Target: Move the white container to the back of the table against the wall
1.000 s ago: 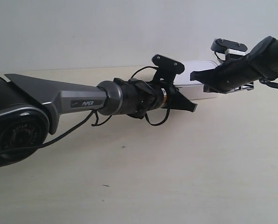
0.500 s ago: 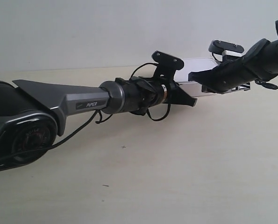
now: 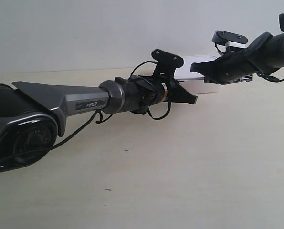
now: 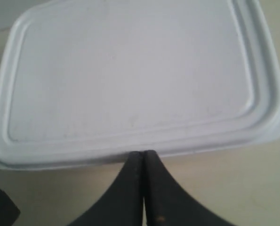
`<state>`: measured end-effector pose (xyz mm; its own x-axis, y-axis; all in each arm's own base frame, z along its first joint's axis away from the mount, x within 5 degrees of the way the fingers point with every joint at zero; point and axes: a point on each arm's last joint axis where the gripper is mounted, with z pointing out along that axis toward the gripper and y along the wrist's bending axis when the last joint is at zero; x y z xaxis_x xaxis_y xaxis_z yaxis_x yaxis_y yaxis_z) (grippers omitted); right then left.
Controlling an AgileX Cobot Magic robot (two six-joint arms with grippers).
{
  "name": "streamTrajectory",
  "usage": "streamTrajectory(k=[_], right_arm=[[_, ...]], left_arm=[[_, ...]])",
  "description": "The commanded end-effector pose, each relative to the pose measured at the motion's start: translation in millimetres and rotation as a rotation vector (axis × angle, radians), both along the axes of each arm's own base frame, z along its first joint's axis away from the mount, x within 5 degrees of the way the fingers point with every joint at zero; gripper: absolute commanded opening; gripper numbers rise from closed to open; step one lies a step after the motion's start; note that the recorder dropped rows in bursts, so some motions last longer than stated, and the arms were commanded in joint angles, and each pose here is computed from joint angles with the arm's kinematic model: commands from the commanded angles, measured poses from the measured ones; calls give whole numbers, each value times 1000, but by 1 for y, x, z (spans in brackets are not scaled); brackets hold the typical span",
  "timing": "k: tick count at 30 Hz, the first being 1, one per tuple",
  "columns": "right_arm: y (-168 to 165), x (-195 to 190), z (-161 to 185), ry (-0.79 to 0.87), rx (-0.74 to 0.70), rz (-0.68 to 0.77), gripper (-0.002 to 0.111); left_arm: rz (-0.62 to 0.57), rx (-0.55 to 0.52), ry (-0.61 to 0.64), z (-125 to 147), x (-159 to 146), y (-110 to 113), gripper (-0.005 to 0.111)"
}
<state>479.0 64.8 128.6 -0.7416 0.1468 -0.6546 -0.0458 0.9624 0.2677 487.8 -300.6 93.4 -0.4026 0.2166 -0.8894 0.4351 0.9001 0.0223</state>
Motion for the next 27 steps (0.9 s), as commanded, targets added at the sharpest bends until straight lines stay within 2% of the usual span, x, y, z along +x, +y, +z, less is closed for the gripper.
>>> streamTrajectory(k=[1, 6, 11, 15, 21, 27], right_arm=[[3, 7, 5, -7, 15, 15, 0], [3, 6, 5, 1, 4, 34, 0], [3, 4, 6, 7, -35, 75, 0], [-1, 1, 11, 34, -51, 108, 0], [-5, 1, 3, 64, -69, 68, 0], [-6, 5, -8, 52, -69, 41, 0]], left_arm=[[0, 5, -16, 5, 2, 1, 0], [-11, 25, -25, 5, 2, 1, 0], [-108, 56, -49, 16, -1, -4, 0], [-113, 76, -44, 29, -10, 2, 0], [-152, 133, 77, 34, -56, 24, 0], [-206, 172, 104, 41, -88, 22, 0]])
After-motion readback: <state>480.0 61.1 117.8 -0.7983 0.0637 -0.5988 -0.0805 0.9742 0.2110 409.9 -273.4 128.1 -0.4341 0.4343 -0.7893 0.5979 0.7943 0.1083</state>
